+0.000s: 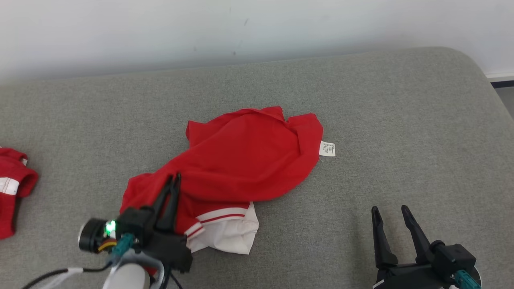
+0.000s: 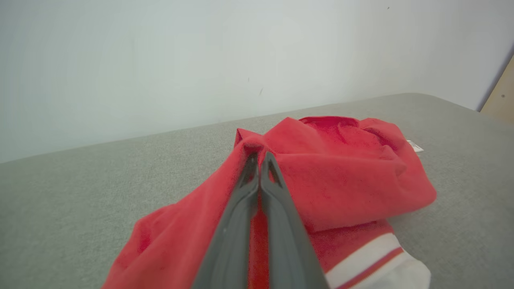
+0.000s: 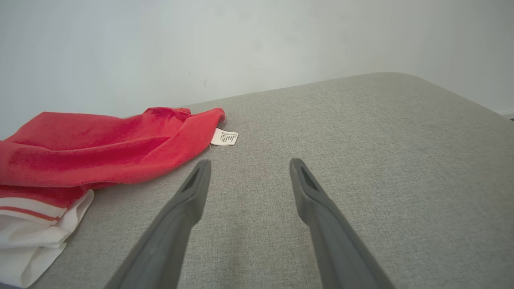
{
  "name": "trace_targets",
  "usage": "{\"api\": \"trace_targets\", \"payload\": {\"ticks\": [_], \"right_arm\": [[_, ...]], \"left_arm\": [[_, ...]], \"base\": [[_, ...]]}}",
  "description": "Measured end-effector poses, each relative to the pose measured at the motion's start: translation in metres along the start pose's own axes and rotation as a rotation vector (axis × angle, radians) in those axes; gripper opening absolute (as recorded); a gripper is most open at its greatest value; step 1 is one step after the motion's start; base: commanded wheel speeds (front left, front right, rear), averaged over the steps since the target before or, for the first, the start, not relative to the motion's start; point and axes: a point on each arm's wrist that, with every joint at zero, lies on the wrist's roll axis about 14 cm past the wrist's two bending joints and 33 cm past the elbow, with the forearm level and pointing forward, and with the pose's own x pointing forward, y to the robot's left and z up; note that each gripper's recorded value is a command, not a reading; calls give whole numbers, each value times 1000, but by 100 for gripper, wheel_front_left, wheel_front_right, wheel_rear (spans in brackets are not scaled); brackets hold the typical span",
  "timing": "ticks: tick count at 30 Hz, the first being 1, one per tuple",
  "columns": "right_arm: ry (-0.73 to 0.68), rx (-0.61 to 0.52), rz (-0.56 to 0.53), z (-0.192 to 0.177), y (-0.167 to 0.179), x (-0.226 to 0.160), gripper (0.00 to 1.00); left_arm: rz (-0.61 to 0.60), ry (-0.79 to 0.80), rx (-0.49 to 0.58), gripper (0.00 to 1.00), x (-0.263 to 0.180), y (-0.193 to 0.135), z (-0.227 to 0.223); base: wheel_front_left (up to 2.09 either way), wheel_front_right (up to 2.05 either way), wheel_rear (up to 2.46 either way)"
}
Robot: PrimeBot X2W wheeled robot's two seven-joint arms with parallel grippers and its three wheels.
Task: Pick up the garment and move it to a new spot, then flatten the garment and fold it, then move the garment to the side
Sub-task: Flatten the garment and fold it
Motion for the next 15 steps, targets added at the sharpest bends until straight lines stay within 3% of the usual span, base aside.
{"api": "trace_targets", "payload": {"ticks": [9, 15], "right_arm": [[-18, -4, 5, 6, 1, 12, 100], [-24, -4, -6, 8, -4, 18, 100]], "left_arm": [[-72, -170, 105, 0, 52, 11, 74], [-97, -116, 121, 0, 90, 29, 85]], "base": [[0, 0, 0], [0, 0, 0]]}}
